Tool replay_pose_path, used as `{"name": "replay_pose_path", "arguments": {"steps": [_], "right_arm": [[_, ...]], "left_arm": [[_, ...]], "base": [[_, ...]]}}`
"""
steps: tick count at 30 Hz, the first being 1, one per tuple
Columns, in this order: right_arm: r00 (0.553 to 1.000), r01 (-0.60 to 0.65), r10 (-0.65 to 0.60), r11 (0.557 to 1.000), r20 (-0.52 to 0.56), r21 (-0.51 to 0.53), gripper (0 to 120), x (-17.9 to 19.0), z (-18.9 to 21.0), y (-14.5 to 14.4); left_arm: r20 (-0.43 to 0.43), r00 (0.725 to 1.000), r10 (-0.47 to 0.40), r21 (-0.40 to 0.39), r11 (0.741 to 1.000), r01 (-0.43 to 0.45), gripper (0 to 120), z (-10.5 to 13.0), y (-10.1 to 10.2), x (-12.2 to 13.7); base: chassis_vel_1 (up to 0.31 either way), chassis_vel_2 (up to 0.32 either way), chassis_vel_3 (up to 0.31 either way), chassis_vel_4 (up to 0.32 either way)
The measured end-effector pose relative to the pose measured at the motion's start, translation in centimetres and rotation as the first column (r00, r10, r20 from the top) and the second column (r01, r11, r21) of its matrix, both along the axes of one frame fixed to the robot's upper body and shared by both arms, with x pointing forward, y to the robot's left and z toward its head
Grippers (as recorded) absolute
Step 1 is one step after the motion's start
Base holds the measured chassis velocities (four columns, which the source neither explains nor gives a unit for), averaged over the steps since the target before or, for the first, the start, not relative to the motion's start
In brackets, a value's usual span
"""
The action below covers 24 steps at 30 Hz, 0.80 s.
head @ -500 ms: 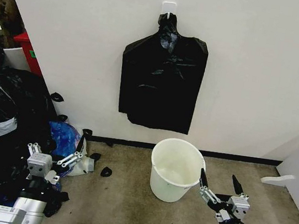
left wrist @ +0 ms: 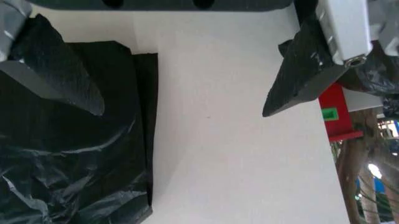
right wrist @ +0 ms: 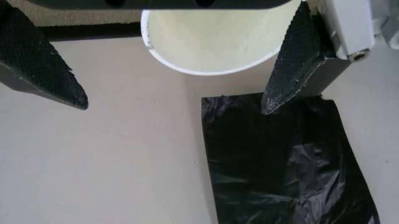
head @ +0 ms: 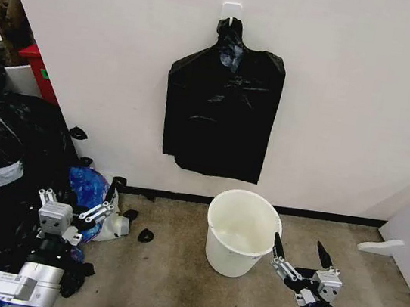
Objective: Place the garbage bag over the trash bin.
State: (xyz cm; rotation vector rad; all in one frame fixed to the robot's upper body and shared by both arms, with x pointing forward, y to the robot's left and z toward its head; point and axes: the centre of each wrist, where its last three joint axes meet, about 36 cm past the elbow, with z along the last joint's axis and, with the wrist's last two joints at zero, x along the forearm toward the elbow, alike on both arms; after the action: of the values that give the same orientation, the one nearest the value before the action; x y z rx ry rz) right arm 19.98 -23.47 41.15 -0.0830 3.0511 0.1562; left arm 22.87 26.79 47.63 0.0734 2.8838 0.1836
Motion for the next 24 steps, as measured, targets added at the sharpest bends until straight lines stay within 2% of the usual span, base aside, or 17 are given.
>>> {"name": "replay_pose_path", "arguments": {"steps": [11,13,14,15,17,19,21,22,24], "right_arm": [[1.000,0.003,-0.003,0.999,-0.004,0.034,100,0.4,0.3,-0.1],[1.000,-0.014,0.014,0.990,0.000,0.143,100,1.1,1.5,0.5],[1.000,-0.014,0.014,0.990,0.000,0.143,100,1.1,1.5,0.5],[1.000,-0.024,0.023,0.981,0.009,0.191,100,1.4,1.9,0.8],[0.998,-0.054,0.043,0.944,0.040,0.325,100,2.8,2.9,1.5],[0.998,-0.066,0.050,0.909,0.049,0.412,100,4.1,3.9,2.1],[0.996,-0.085,0.066,0.869,0.058,0.488,100,5.4,5.4,2.7],[0.996,-0.085,0.066,0.869,0.058,0.488,100,5.4,5.4,2.7],[0.992,-0.127,0.100,0.825,0.078,0.551,100,6.7,7.4,3.3]], "left_arm": [[-0.009,1.000,-0.010,-0.004,1.000,0.010,100,0.3,-0.2,-0.1],[-0.011,1.000,-0.009,-0.010,1.000,0.009,100,0.2,-0.2,0.0],[-0.011,1.000,-0.009,-0.010,1.000,0.009,100,0.2,-0.2,0.0],[-0.012,1.000,-0.009,-0.012,1.000,0.009,100,0.2,-0.2,0.0],[-0.010,1.000,-0.006,-0.013,1.000,0.006,100,0.3,-0.1,0.0],[-0.007,1.000,-0.004,-0.012,1.000,0.004,100,0.4,-0.1,0.0],[-0.002,1.000,-0.004,-0.012,1.000,0.004,100,0.5,-0.1,0.1],[-0.002,1.000,-0.004,-0.012,1.000,0.004,100,0.5,-0.1,0.1],[0.006,1.000,-0.007,-0.012,1.000,0.007,100,0.7,-0.1,0.3]], "base": [[0.000,0.000,0.000,0.000],[0.000,0.000,0.000,0.000],[0.000,0.000,0.000,0.000],[0.000,0.000,0.000,0.000],[0.000,0.000,0.000,0.000],[0.000,0.000,0.000,0.000],[0.000,0.000,0.000,0.000],[0.000,0.000,0.000,0.000],[0.000,0.000,0.000,0.000]]}}
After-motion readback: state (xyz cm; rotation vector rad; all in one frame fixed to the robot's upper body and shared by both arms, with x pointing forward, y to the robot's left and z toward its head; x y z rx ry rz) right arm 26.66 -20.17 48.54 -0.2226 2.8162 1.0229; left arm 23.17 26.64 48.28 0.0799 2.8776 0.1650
